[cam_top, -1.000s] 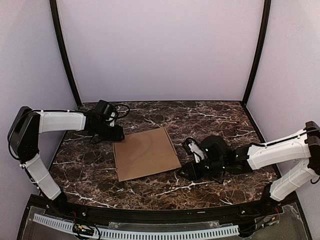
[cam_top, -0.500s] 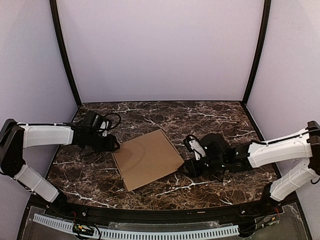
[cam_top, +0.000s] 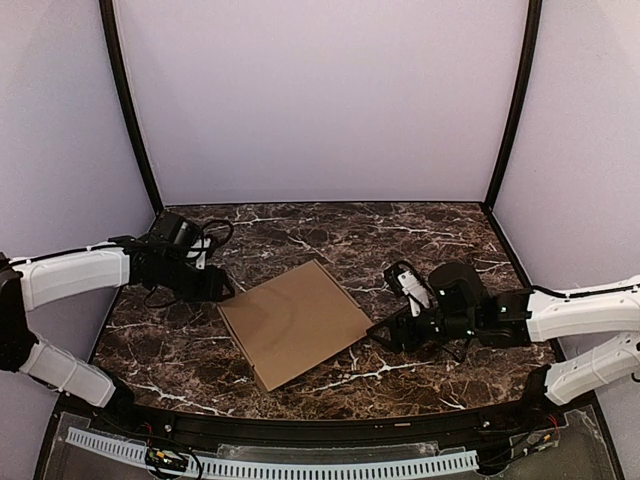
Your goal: Fold the paper box
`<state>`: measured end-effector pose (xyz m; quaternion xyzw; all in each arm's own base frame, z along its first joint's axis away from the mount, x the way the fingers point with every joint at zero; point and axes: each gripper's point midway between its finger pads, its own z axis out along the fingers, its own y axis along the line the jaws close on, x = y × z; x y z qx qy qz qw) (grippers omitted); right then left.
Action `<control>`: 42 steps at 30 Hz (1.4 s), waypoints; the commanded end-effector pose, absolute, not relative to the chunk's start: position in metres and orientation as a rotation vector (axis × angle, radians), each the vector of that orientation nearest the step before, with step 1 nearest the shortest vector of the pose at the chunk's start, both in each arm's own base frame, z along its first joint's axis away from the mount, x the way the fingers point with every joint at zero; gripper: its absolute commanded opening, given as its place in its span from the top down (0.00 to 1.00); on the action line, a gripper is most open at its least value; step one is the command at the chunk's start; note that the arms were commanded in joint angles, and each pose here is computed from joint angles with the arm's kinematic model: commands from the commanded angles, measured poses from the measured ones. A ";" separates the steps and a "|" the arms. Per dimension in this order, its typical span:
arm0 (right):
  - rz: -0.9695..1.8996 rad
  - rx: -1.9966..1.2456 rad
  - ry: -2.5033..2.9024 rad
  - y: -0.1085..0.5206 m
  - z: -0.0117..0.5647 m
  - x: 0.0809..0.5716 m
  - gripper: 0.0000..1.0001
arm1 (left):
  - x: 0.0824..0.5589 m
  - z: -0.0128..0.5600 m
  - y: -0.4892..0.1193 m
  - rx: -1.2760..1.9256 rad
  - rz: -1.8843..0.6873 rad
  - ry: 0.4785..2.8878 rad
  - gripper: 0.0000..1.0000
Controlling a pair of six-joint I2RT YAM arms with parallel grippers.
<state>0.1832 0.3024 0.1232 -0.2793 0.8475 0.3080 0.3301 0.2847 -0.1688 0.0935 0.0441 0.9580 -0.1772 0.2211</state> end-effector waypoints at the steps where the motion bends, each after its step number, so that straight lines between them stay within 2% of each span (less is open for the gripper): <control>1: 1.022 -0.579 2.219 0.307 0.119 0.173 0.34 | 0.300 0.140 -0.184 0.236 -0.544 2.565 0.37; 2: 1.071 -0.547 2.225 0.309 0.115 0.170 0.29 | 0.301 0.140 -0.188 0.266 -0.556 2.571 0.36; 3: 1.106 -0.512 2.235 0.310 0.111 0.168 0.19 | 0.307 0.148 -0.193 0.284 -0.569 2.550 0.35; 4: 1.116 -0.483 2.249 0.309 0.105 0.167 0.04 | 0.308 0.145 -0.197 0.316 -0.584 2.556 0.33; 8: 1.166 -0.354 2.256 0.315 0.098 0.171 0.02 | 0.320 0.145 -0.218 0.421 -0.666 2.539 0.20; 9: 1.190 -0.319 2.257 0.317 0.098 0.172 0.01 | 0.324 0.142 -0.223 0.434 -0.678 2.544 0.12; 11: 1.224 -0.241 2.264 0.319 0.094 0.175 0.01 | 0.329 0.138 -0.229 0.471 -0.685 2.545 0.03; 15: 1.291 -0.131 2.261 0.326 0.089 0.178 0.01 | 0.338 0.122 -0.231 0.512 -0.646 2.566 0.01; 29: 1.442 0.078 2.261 0.350 0.072 0.178 0.01 | 0.333 0.065 -0.250 0.585 -0.625 2.698 0.10; 35: 1.438 0.087 2.281 0.350 0.066 0.177 0.01 | 0.323 0.053 -0.253 0.552 -0.688 2.745 0.21; 42: 1.418 0.125 2.299 0.339 0.058 0.174 0.01 | 0.295 0.038 -0.263 0.504 -0.862 2.793 0.41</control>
